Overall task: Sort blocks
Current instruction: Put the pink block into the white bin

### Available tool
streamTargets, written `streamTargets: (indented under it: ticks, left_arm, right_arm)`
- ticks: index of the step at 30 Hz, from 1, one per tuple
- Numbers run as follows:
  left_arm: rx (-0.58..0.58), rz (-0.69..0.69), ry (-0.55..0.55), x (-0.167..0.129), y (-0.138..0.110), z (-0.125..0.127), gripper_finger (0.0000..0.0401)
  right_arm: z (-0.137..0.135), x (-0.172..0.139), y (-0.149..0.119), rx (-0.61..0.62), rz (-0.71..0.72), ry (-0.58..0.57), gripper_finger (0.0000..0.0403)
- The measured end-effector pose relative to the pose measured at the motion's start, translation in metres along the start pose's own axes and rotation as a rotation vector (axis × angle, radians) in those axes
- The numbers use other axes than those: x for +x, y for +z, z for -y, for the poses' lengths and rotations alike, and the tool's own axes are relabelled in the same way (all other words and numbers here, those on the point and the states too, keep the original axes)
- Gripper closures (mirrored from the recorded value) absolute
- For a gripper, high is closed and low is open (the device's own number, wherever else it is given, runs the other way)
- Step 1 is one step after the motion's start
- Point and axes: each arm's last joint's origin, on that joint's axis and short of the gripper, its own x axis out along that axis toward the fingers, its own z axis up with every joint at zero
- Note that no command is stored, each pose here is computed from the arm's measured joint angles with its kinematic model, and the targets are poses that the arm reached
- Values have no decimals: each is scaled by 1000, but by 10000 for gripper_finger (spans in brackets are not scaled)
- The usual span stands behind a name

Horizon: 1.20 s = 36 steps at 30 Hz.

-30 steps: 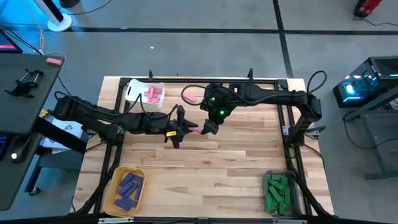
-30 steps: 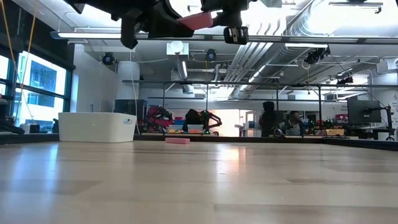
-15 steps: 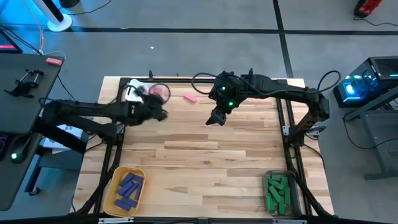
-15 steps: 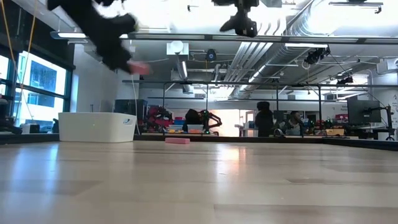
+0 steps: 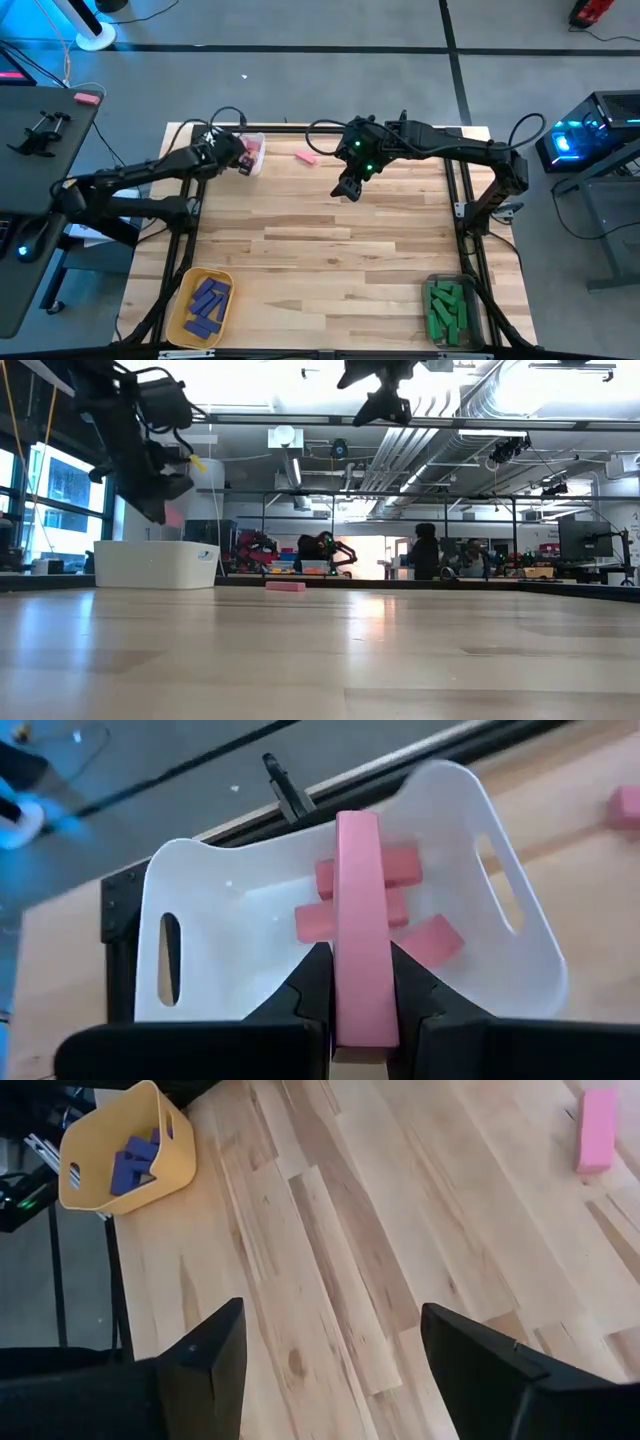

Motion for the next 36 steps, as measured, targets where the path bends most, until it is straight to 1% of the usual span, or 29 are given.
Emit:
streamTargets:
  ticks: [2, 3, 5, 8, 11, 14, 16, 18, 20, 23, 25, 28, 31, 32, 36]
  left_arm:
    - [-45, -18, -22, 6, 4, -5, 374]
    - [-62, -35, -42, 9, 5, -6, 367]
    - [-95, -64, -77, 13, 7, -10, 340]
    - [-125, -100, -112, 17, 7, -15, 287]
    - [-134, -115, -136, 17, 9, -17, 240]
    - [-149, -102, -179, 12, 17, -16, 203]
    - [-166, -83, -232, 7, 27, -16, 186]
    - [-182, -37, -329, 1, 38, -13, 176]
    - [-164, 18, -428, -5, 49, -7, 172]
    - [-119, 75, -492, -14, 62, 6, 171]
    - [-50, 76, -500, -14, 70, 20, 173]
    - [98, 40, -523, -6, 81, 51, 180]
    - [279, -11, -527, 7, 93, 85, 183]
    - [317, -33, -523, 12, 97, 96, 183]
    - [358, -107, -494, 34, 118, 130, 188]
  right_arm:
    - [0, 0, 0, -1, 0, 0, 171]
    - [0, 0, 0, -1, 0, 0, 171]
    - [0, 0, 0, -1, 0, 0, 171]
    - [-1, 0, -1, 1, -4, 1, 171]
    - [-1, 0, -1, 4, -11, -1, 171]
    - [-1, 0, -1, 22, -11, 1, 171]
    - [-1, 0, -1, 22, -10, 0, 171]
    - [0, 0, 0, 22, 3, -13, 171]
    - [0, 0, 2, 36, 39, -43, 171]
    - [1, 0, 9, 55, 116, -74, 171]
    - [3, -2, 13, 58, 158, -69, 171]
    - [5, -3, 19, 57, 199, -49, 171]
    - [7, -4, 20, 80, 198, -10, 171]
    - [7, -4, 20, 93, 194, 0, 171]
    - [6, -4, 20, 119, 181, 31, 171]
